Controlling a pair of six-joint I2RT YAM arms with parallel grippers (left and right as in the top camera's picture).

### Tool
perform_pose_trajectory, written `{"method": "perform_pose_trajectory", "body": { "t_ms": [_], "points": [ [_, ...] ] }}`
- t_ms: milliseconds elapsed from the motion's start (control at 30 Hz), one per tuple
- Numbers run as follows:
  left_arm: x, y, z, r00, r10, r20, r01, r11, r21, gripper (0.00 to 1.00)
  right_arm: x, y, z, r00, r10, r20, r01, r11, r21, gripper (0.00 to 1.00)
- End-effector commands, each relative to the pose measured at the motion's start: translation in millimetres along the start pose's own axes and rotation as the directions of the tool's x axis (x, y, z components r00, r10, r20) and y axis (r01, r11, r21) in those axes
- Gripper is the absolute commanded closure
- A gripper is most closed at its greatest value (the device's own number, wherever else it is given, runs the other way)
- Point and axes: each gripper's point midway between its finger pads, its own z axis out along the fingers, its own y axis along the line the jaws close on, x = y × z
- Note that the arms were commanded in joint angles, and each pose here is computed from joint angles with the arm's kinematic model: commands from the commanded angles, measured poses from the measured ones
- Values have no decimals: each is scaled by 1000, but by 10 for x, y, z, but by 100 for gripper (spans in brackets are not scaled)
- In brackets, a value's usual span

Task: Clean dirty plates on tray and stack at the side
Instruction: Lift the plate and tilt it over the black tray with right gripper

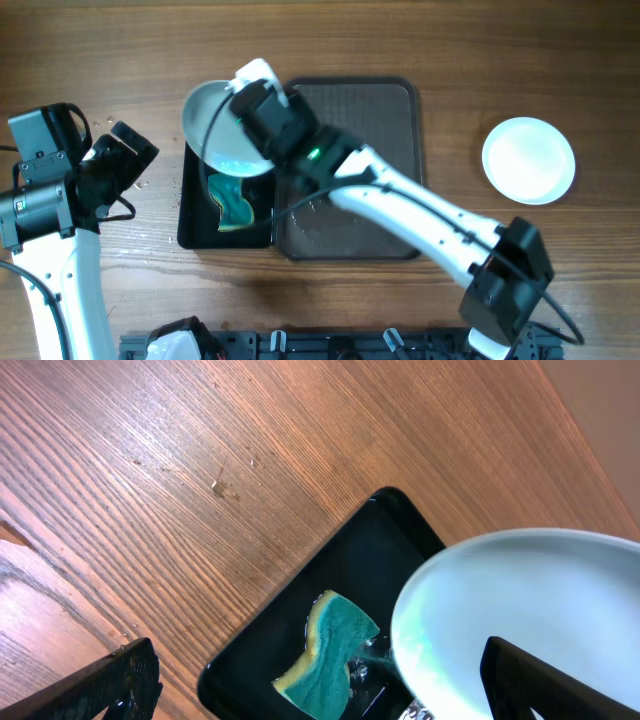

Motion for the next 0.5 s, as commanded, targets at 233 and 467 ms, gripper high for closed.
{"method": "perform_pose_trajectory", "body": {
  "t_ms": [233,467],
  "points": [
    [-21,-29,-48,1000,-2,8,2,1000,20,0,-319,-12,-468,964,-258,70,218,909,356,96],
    [-21,-29,-48,1000,-2,8,2,1000,20,0,-341,44,-523,957,-279,76,234,901,366,96]
  ]
}}
